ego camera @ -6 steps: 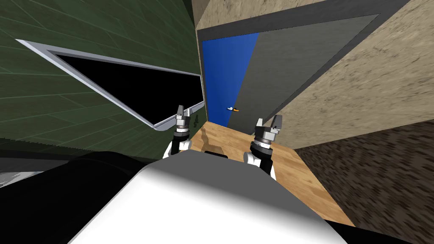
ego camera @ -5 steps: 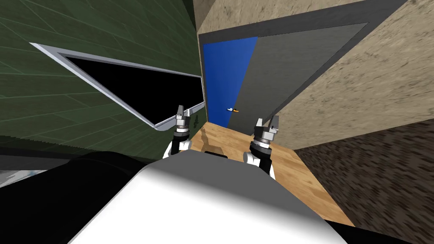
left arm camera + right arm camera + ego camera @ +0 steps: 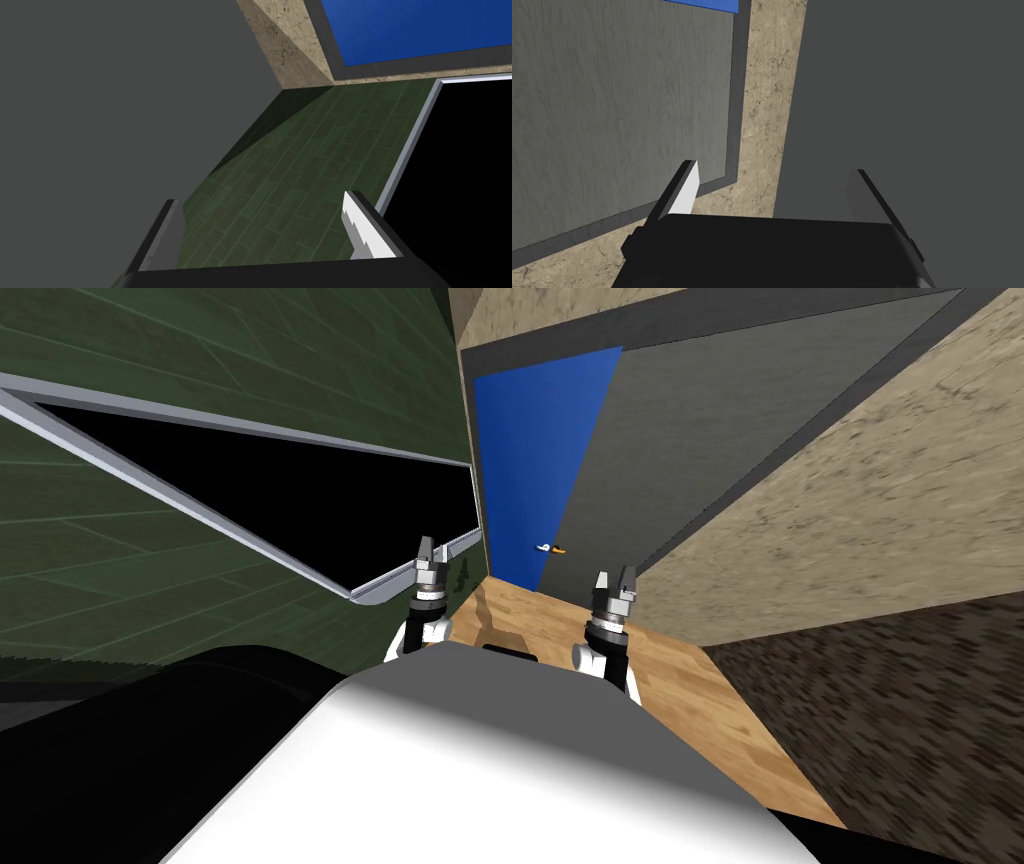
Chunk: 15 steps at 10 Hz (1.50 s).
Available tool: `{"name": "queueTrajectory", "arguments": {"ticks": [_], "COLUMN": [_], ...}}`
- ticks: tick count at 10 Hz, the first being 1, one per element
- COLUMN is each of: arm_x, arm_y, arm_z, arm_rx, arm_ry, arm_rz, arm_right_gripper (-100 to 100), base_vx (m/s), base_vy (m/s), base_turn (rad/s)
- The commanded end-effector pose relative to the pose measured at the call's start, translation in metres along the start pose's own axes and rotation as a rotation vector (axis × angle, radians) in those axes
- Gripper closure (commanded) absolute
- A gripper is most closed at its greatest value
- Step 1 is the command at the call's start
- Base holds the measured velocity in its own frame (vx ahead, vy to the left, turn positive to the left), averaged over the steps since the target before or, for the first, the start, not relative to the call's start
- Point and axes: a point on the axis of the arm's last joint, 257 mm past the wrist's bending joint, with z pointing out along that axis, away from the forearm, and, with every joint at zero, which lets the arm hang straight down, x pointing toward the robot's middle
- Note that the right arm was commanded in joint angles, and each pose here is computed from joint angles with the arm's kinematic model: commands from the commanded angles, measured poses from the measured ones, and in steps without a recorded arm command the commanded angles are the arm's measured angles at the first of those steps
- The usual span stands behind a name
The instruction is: Pull the door open
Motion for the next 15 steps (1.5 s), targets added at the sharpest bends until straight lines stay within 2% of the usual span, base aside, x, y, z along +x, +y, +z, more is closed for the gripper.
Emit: {"name": "queueTrajectory", "arguments": {"ticks": [1,8,15], "arm_x": [0.003,0.006,0.005], "arm_y": [-0.011,-0.061,-0.121], "arm_z": [-0.0029,-0.0131,-0.0284], "arm_rx": [0.016,0.085,0.171], "arm_ry": [0.008,0.03,0.042], "arm_rz": [0.004,0.013,0.023], "arm_right_gripper": [-100,-100,-100], "base_vx": [0.114,0.088,0.098], "base_vy": [0.008,-0.002,0.002], "base_turn": [0.009,0.008,0.01]}}
